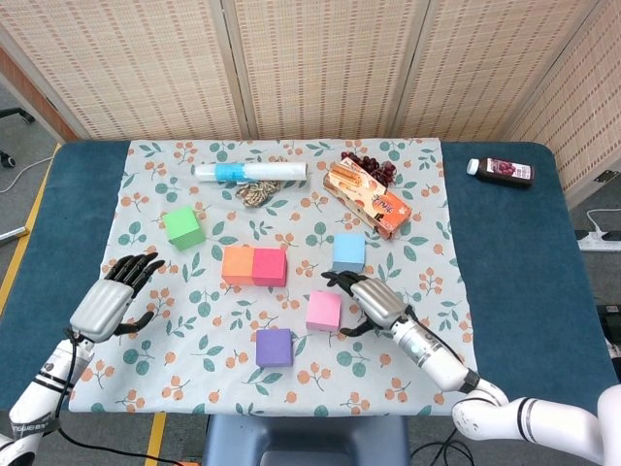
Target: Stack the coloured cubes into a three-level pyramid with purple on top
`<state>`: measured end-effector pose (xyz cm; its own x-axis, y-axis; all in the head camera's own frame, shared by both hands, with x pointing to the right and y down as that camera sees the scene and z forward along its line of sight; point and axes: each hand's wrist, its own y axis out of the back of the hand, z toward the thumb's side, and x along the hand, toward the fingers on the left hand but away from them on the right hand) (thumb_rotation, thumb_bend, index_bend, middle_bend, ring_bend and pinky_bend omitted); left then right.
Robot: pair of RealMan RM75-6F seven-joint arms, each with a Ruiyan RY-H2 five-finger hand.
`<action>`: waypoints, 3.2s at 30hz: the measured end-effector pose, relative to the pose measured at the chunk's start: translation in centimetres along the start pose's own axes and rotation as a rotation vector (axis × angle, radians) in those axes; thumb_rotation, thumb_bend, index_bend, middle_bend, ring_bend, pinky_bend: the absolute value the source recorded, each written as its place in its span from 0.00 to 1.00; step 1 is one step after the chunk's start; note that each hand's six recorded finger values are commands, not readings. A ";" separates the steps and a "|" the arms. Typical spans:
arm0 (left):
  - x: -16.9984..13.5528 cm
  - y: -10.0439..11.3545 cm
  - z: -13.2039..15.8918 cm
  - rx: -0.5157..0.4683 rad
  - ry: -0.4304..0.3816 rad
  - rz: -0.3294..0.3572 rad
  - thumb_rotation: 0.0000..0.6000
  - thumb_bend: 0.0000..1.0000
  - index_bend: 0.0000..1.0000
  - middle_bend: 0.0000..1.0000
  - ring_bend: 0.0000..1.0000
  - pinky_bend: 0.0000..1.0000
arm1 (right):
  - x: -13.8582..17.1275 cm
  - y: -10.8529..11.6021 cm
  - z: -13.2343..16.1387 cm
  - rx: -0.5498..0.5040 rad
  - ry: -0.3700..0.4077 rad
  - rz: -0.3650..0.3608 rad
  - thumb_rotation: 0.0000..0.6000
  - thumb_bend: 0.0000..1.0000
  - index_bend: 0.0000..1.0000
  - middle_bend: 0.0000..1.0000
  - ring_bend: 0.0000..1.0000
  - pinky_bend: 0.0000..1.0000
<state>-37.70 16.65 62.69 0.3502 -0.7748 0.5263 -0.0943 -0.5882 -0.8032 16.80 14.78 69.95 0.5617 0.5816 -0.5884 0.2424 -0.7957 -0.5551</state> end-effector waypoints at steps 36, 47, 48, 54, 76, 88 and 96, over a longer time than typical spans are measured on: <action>-0.5 0.5 -1.0 -0.065 -0.026 0.008 1.00 0.35 0.04 0.00 0.00 0.10 | -4.3 2.5 2.9 0.091 0.098 -0.113 1.00 0.10 0.42 0.36 0.28 0.30; -0.5 0.8 -0.9 -0.059 -0.019 0.002 1.00 0.34 0.03 0.00 0.00 0.10 | -6.1 5.9 4.2 0.248 0.134 -0.087 1.00 0.10 0.41 0.36 0.23 0.13; -0.5 0.8 -0.9 -0.059 -0.018 0.002 1.00 0.34 0.03 0.00 0.00 0.10 | -6.4 6.2 4.3 0.258 0.133 -0.086 1.00 0.10 0.41 0.36 0.22 0.12; -0.4 0.7 -0.8 -0.059 -0.016 -0.005 1.00 0.35 0.03 0.00 0.00 0.10 | -7.3 7.2 3.7 0.247 0.104 -0.090 1.00 0.10 0.40 0.36 0.19 0.09; -0.1 0.4 -0.8 -0.064 -0.010 -0.018 1.00 0.35 0.02 0.00 0.00 0.10 | -10.8 6.0 1.6 0.145 0.063 -0.056 1.00 0.10 0.34 0.36 0.14 0.00; 0.1 0.3 -0.8 -0.066 -0.018 -0.034 1.00 0.35 0.02 0.00 0.00 0.10 | -11.9 4.5 1.4 0.121 0.063 -0.048 1.00 0.10 0.30 0.36 0.11 0.00; 0.1 0.2 -0.9 -0.071 -0.019 -0.033 1.00 0.35 0.02 0.00 0.00 0.10 | -12.5 3.9 1.4 0.118 0.059 -0.037 1.00 0.10 0.25 0.36 0.08 0.00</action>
<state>-38.53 16.26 62.85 0.3722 -0.7502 0.5465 -0.1482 -0.6293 -0.7629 9.65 4.62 74.30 0.6003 0.5964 -0.5328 0.1713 -0.7466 -0.6428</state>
